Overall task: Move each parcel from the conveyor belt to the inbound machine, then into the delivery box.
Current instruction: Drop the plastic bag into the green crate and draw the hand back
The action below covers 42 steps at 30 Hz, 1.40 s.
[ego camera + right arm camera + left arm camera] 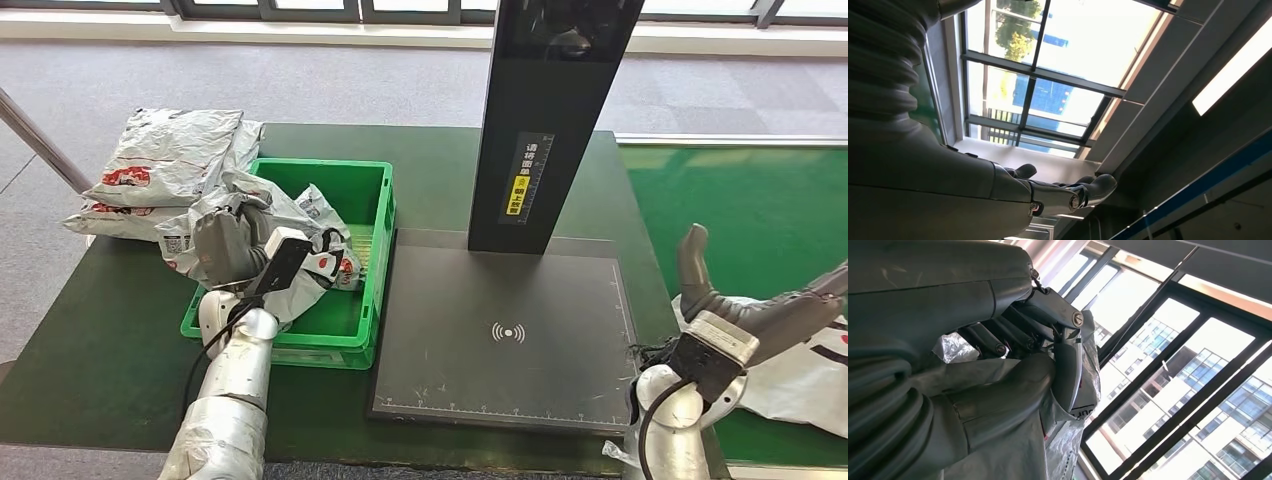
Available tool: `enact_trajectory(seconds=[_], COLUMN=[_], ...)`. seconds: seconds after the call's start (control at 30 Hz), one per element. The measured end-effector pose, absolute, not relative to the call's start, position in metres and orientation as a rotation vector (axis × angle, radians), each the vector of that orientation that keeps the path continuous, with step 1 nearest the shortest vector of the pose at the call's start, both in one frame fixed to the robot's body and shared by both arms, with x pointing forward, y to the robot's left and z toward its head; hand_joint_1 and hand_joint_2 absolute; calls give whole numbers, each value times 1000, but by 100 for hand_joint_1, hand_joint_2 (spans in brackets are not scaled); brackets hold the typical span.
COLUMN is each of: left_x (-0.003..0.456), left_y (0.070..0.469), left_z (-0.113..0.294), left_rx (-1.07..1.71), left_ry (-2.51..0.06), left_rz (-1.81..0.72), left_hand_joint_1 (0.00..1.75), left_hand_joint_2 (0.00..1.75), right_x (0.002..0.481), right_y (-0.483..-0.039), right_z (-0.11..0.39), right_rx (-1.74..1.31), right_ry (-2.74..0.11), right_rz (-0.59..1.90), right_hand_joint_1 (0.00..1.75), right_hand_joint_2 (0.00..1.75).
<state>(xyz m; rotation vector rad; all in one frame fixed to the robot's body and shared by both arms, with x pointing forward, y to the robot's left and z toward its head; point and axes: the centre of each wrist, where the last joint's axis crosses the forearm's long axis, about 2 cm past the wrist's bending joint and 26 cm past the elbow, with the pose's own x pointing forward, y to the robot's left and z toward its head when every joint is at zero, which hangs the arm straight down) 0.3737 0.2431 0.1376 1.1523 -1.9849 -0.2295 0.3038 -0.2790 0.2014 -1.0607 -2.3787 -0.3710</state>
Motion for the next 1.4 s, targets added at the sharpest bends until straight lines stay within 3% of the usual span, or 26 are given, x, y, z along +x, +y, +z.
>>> enact_trajectory(seconds=[0.03,0.13,0.8,0.87,0.97,1.1,1.23,1.4], left_x=[374,375,377,373,361,340,315,293], left_y=[240,226,191,190,192,191,182,173], left_z=[136,133,147,149,162,205,242,261], left_rx=[1138,1093,958,959,972,936,769,693], left_ry=[-1986,-2000,-2131,-2149,-2219,-2402,-2562,-2670], left_rz=[-237,-309,-272,-249,-140,110,340,389], left_hand_joint_1=[0,0,0,0,0,0,0,0], left_hand_joint_2=[131,0,0,0,0,175,175,175], right_x=[305,308,340,344,349,341,319,307], right_y=[-279,-278,-319,-328,-354,-408,-437,-447], right_z=[201,199,131,126,132,140,123,112], right_rx=[-1059,-1055,-1056,-1102,-1336,-1672,-1716,-1707], right_ry=[-2378,-2370,-2042,-2014,-1958,-1618,-1293,-1201], right_rz=[-370,-355,-320,-247,52,358,218,152], right_hand_joint_1=[0,0,0,0,0,0,0,0], right_hand_joint_2=[175,175,175,175,175,175,175,175])
